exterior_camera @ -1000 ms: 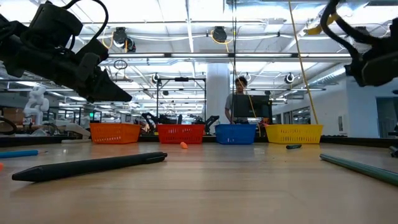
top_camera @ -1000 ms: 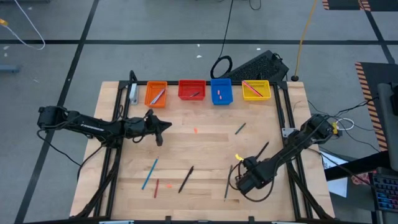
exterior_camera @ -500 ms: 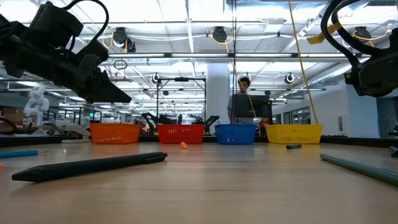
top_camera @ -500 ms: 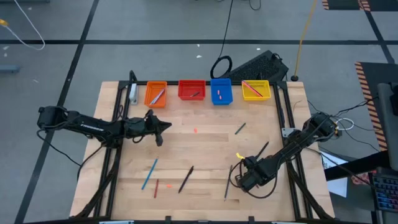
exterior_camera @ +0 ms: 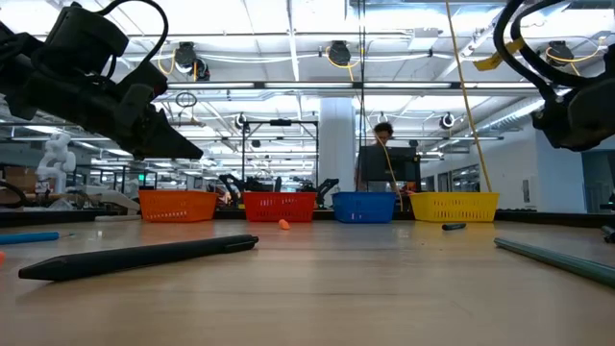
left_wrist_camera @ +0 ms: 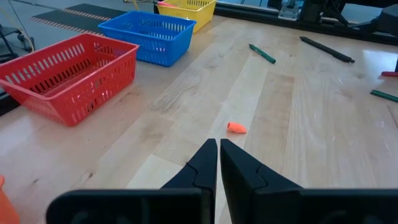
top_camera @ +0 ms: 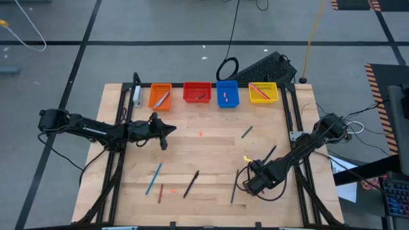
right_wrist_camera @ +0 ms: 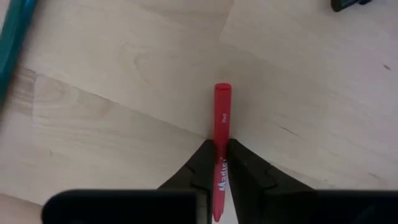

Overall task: Sort crayons/erasers/pens/pencils in bins
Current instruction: Put the right red crayon into the red basket, then put the blue pencil into the yellow basket

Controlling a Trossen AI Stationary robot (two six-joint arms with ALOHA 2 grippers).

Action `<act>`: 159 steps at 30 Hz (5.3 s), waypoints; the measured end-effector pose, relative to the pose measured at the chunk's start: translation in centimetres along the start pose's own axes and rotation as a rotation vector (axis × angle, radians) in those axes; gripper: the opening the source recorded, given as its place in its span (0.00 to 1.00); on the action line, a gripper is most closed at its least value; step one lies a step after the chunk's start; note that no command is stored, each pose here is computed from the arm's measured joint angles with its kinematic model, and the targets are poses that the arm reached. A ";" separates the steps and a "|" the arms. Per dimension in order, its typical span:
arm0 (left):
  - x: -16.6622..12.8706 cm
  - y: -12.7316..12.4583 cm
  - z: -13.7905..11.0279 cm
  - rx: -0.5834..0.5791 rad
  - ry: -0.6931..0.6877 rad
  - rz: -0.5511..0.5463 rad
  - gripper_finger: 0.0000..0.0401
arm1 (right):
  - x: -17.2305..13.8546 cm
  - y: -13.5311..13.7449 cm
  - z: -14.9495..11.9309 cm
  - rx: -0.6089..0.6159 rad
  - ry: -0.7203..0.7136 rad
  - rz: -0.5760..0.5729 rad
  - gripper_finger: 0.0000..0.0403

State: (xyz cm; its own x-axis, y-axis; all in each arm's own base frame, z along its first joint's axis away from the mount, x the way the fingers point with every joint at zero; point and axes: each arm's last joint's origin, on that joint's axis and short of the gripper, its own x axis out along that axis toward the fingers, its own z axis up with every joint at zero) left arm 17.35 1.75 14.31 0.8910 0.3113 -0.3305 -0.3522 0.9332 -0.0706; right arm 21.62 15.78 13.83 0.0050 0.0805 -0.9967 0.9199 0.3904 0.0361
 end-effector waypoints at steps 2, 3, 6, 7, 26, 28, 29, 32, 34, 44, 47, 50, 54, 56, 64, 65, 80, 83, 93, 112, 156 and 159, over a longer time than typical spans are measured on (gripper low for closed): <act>0.0 0.0 0.0 0.000 0.000 0.000 0.06 | -0.6 -0.1 0.3 -0.006 -0.051 0.033 0.07; 0.0 0.0 0.0 0.000 0.000 0.000 0.06 | -1.1 -0.1 0.5 -0.010 -0.072 0.057 0.07; 0.0 0.0 0.0 -0.001 0.001 0.000 0.06 | -2.3 -0.2 1.1 -0.031 -0.115 0.107 0.06; 0.0 0.0 0.0 -0.001 0.001 0.000 0.06 | -2.5 -0.2 1.3 -0.041 -0.124 0.119 0.06; 0.0 0.0 0.0 -0.001 0.001 0.000 0.06 | -7.2 2.7 15.8 -0.487 -0.704 0.387 0.07; 0.0 0.0 0.0 -0.001 0.000 0.001 0.06 | -7.7 2.5 18.4 -0.521 -0.781 0.400 0.07; 0.0 0.0 0.0 -0.001 0.000 0.001 0.06 | -8.0 2.3 19.7 -0.531 -0.814 0.389 0.07; 0.0 0.1 0.0 -0.002 -0.001 0.005 0.06 | -8.6 1.5 23.3 -0.580 -0.876 0.304 0.07; 0.0 0.1 0.0 -0.002 -0.002 0.007 0.06 | -9.1 1.1 25.5 -0.604 -0.906 0.244 0.07; 0.0 0.2 0.0 -0.003 -0.002 0.018 0.06 | -11.2 1.3 34.5 -0.746 -1.082 0.043 0.07; 0.0 0.2 0.0 -0.001 -0.002 0.018 0.06 | -10.8 1.7 36.5 -0.779 -1.141 0.053 0.07; 0.0 0.2 0.0 0.000 -0.002 0.017 0.06 | -9.4 1.8 38.3 -0.812 -1.177 0.068 0.07; 0.0 0.2 0.0 -0.001 -0.001 0.018 0.06 | -7.6 1.2 40.1 -0.833 -1.196 0.036 0.07; 0.0 0.2 0.0 -0.002 -0.001 0.018 0.06 | -6.9 0.7 40.7 -0.839 -1.178 0.035 0.07; 0.0 0.2 0.0 -0.002 -0.002 0.018 0.06 | -6.4 -0.3 41.7 -0.853 -1.152 0.140 0.07; 0.0 0.2 0.0 -0.002 -0.001 0.018 0.06 | -6.3 -0.3 41.7 -0.855 -1.148 0.152 0.07; 0.0 0.2 0.0 -0.002 -0.001 0.018 0.06 | -5.1 -0.2 42.1 -0.836 -1.117 0.254 0.07; 0.0 0.2 0.0 -0.002 -0.001 0.018 0.06 | -5.0 -0.2 42.0 -0.826 -1.106 0.260 0.07; 0.0 0.2 0.0 -0.029 0.001 0.010 0.06 | -5.0 -0.2 42.0 -0.824 -1.102 0.261 0.23; 0.7 -0.4 1.9 0.004 0.122 -0.004 0.06 | -9.3 -3.3 28.5 -0.958 -1.389 0.398 0.02; -3.5 -14.0 3.3 -0.533 1.159 0.323 0.19 | -2.5 -11.6 15.9 -0.811 -1.550 0.607 0.00; -2.7 -14.3 2.8 -0.533 1.147 0.328 0.26 | -2.5 -11.6 15.9 -0.811 -1.549 0.607 0.00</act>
State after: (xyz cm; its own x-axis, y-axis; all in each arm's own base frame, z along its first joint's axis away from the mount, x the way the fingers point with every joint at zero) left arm 20.75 -11.94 18.86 0.0854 -0.0671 -0.9941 -0.8104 0.5758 -0.1085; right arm 17.20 -3.51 14.73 0.9637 -0.2664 0.0147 0.2668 0.9609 -0.0744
